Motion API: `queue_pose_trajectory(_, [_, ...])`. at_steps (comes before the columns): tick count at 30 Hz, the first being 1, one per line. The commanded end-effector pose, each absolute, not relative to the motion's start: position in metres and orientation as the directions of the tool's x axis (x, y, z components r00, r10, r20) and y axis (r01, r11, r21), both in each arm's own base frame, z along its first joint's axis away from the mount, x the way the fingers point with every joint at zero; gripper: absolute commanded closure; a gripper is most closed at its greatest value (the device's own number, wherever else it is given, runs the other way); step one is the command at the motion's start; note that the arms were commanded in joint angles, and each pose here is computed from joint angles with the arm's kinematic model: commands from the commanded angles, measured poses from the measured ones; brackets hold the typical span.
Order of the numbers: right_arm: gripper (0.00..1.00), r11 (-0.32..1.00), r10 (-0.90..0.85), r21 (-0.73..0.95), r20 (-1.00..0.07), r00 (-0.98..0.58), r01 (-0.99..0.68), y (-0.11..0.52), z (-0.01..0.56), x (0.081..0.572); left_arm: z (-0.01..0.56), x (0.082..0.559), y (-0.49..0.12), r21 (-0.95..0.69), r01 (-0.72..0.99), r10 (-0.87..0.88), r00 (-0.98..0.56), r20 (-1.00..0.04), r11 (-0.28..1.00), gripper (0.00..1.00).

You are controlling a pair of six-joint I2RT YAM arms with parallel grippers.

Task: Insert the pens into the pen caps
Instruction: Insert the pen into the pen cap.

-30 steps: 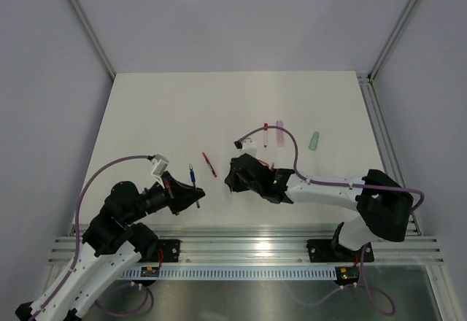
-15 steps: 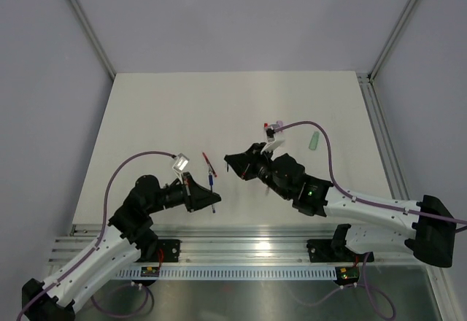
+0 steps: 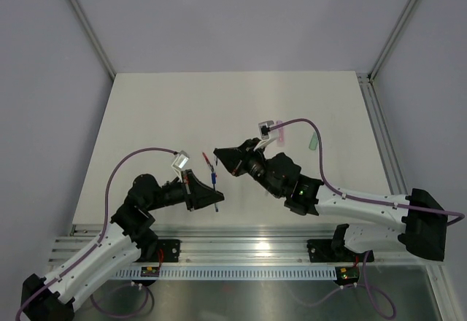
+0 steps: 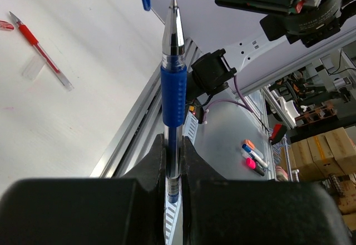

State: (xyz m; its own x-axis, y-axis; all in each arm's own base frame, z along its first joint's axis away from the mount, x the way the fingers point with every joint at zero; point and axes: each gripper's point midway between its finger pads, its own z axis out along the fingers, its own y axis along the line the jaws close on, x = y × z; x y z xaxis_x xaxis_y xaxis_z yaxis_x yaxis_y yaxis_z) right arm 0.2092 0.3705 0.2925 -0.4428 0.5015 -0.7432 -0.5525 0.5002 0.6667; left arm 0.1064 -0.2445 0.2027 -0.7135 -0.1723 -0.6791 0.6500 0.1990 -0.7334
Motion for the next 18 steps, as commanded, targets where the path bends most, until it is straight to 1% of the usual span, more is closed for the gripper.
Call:
queue_pose_trajectory(1, [1.0, 0.448, 0.554, 0.673, -0.725, -0.408, -0.588, 0.377, 0.325, 0.208, 0.221, 0.102, -0.245, -0.699, 0.7, -0.19, -0.674, -0.714, 0.143, 1.0])
queue_pose_trajectory(18, [1.0, 0.448, 0.496, 0.644, -0.756, -0.427, -0.62, 0.387, 0.321, 0.196, 0.219, 0.102, -0.244, -0.699, 0.699, -0.185, -0.674, -0.715, 0.152, 1.0])
